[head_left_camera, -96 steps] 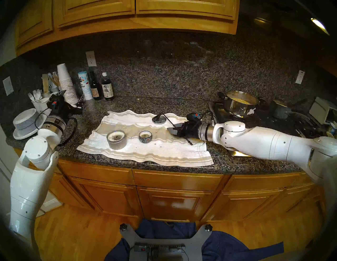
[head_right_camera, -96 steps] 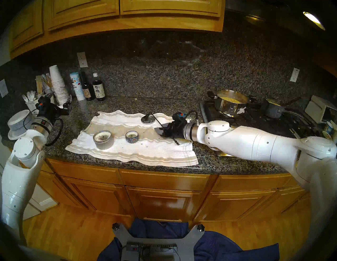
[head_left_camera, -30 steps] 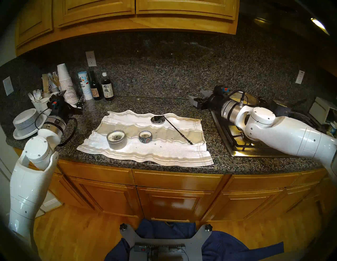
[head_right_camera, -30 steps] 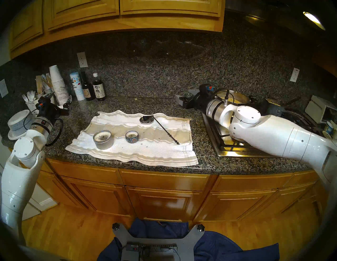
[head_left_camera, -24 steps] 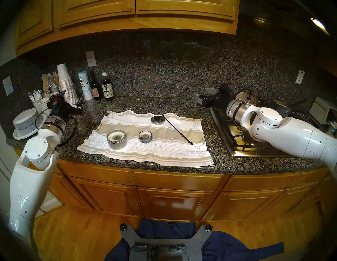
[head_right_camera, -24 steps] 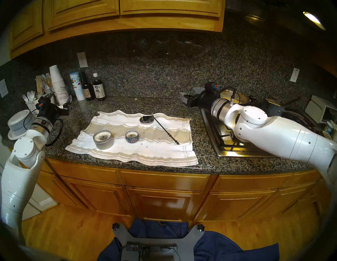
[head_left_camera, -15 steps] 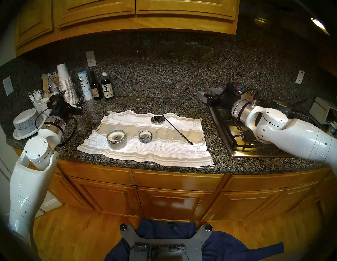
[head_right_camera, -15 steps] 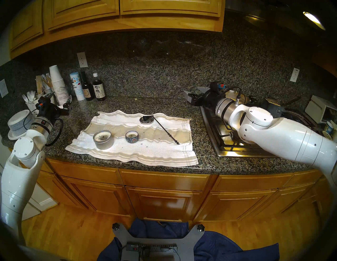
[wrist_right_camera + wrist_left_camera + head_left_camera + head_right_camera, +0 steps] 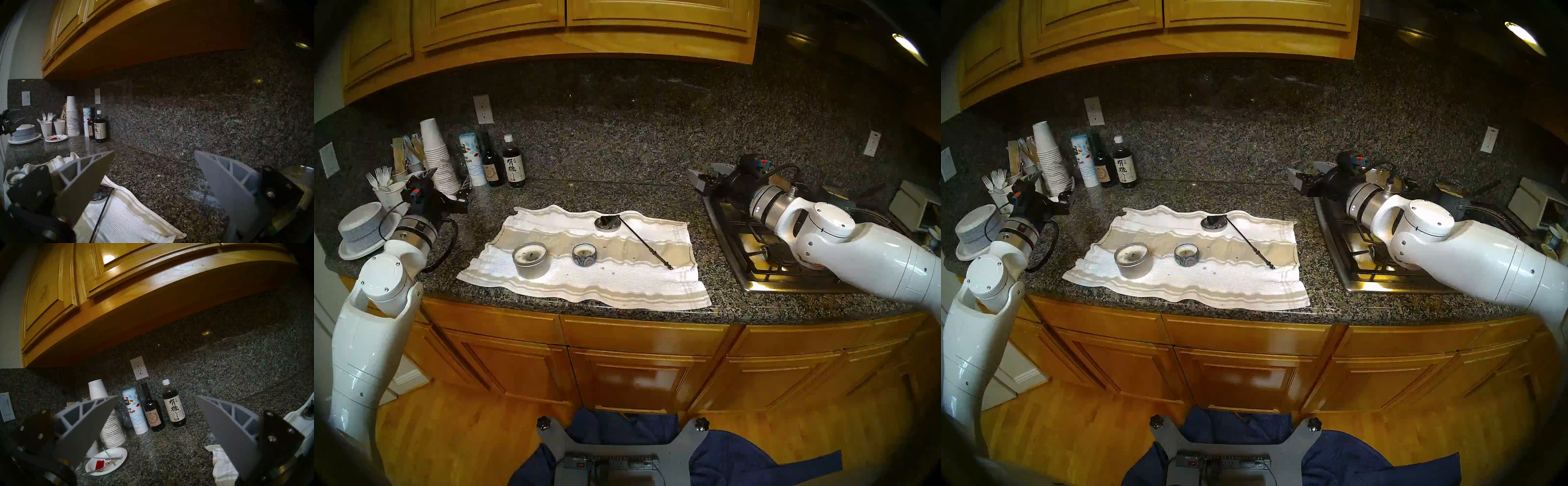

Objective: Put out candle flame

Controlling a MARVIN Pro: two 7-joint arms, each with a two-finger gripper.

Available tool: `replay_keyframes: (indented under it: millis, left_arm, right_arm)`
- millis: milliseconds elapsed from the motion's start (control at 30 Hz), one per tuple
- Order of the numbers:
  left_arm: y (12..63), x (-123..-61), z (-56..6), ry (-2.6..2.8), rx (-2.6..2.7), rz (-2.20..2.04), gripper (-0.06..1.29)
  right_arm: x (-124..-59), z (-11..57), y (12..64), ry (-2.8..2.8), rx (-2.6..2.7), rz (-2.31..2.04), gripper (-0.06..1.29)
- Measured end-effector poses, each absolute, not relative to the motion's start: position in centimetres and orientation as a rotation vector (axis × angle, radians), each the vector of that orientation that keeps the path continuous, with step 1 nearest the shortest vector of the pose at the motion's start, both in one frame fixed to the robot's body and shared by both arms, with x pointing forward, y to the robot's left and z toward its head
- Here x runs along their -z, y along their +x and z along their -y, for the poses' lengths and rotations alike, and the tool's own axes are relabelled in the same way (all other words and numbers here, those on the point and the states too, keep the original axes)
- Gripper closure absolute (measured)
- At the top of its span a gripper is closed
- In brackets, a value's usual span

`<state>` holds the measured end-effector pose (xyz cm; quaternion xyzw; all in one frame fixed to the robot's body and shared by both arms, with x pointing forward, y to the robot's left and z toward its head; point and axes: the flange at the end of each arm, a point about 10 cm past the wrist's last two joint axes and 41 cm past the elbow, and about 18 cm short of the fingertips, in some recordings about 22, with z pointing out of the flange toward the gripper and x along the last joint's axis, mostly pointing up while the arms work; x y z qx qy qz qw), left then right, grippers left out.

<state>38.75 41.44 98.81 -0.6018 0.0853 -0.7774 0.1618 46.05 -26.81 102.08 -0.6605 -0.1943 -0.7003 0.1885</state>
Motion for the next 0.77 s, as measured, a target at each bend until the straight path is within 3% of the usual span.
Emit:
replay_keyframes:
  millis: [767]
  left_arm:
    - [38.74,-98.82,-41.45,-1.716,2.220,-0.244,0.00]
  right_arm:
    - [-102.12,26.90,45.94,-1.860,1.978,0.554,0.02]
